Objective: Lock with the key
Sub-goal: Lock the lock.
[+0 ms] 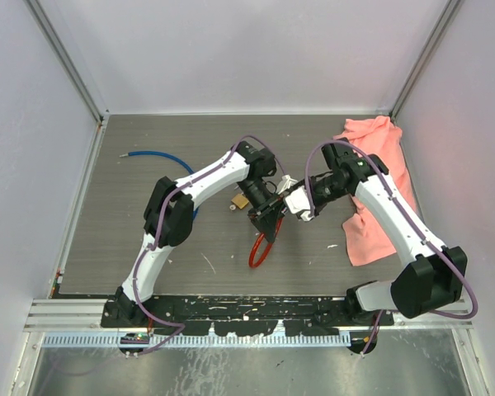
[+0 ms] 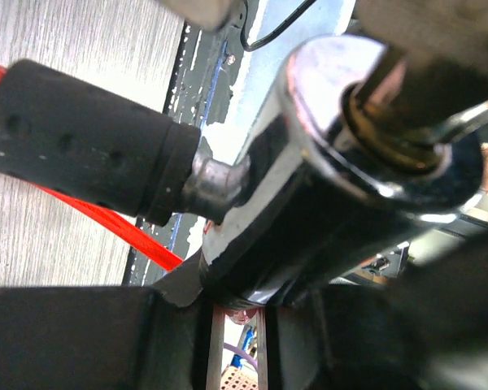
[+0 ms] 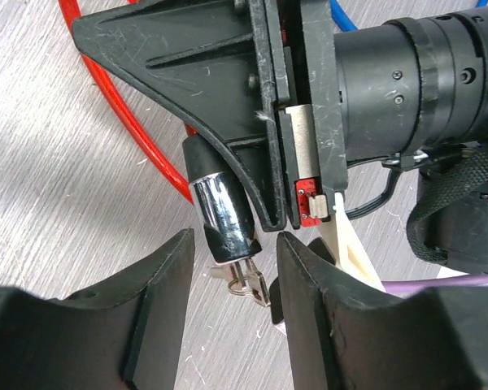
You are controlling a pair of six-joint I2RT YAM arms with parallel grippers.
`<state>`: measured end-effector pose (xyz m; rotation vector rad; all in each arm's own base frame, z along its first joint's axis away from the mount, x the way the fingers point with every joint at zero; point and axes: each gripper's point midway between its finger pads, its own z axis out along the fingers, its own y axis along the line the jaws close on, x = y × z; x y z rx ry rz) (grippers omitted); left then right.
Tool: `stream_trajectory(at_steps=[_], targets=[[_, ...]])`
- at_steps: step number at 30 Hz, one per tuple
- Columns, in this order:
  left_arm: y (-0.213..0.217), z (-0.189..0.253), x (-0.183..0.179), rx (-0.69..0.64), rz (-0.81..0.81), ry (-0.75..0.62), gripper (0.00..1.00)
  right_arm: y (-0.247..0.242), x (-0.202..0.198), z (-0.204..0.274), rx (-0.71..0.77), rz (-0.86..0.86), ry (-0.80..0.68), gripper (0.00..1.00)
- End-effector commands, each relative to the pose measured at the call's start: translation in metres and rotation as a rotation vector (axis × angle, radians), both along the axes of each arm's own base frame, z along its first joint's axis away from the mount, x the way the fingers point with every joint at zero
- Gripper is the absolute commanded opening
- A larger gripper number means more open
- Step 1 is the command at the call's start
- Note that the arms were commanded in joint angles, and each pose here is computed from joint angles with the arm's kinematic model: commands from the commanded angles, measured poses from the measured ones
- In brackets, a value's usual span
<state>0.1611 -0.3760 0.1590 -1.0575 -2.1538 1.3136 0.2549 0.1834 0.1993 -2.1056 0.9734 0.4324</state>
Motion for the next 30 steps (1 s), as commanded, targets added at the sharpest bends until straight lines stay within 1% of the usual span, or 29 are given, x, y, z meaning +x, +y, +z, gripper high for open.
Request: stream_trajectory(at_steps=[1,10,15,19,23,24,27,30], targets=[[0.008,-0.006,-0.012,0.097,-0.017,0.047,0.01,-0.001,0.003,0.003,-0.013,-0.004,-0.041,0.51],[0.006,-0.006,-0.013,0.092,-0.023,0.045,0.02,0.006,0.001,-0.015,-0.085,0.021,-0.039,0.52],[0.005,-0.005,-0.013,0.087,-0.024,0.043,0.03,0.005,-0.001,-0.020,-0.109,0.020,-0.036,0.50],[0.004,-0.001,-0.013,0.072,-0.024,0.039,0.05,0.006,0.001,-0.020,-0.103,0.003,-0.034,0.40],[0.004,0.000,-0.013,0.069,-0.023,0.037,0.05,0.009,-0.001,-0.012,-0.075,-0.006,-0.023,0.35],[0.004,0.000,-0.013,0.069,-0.024,0.036,0.06,0.010,-0.002,-0.011,-0.070,-0.004,-0.020,0.32],[0.005,0.001,-0.014,0.066,-0.028,0.029,0.09,0.009,-0.005,-0.009,-0.066,-0.004,-0.017,0.19],[0.006,0.001,-0.012,0.069,-0.027,0.000,0.19,0.006,-0.009,-0.012,-0.079,-0.007,-0.015,0.13]])
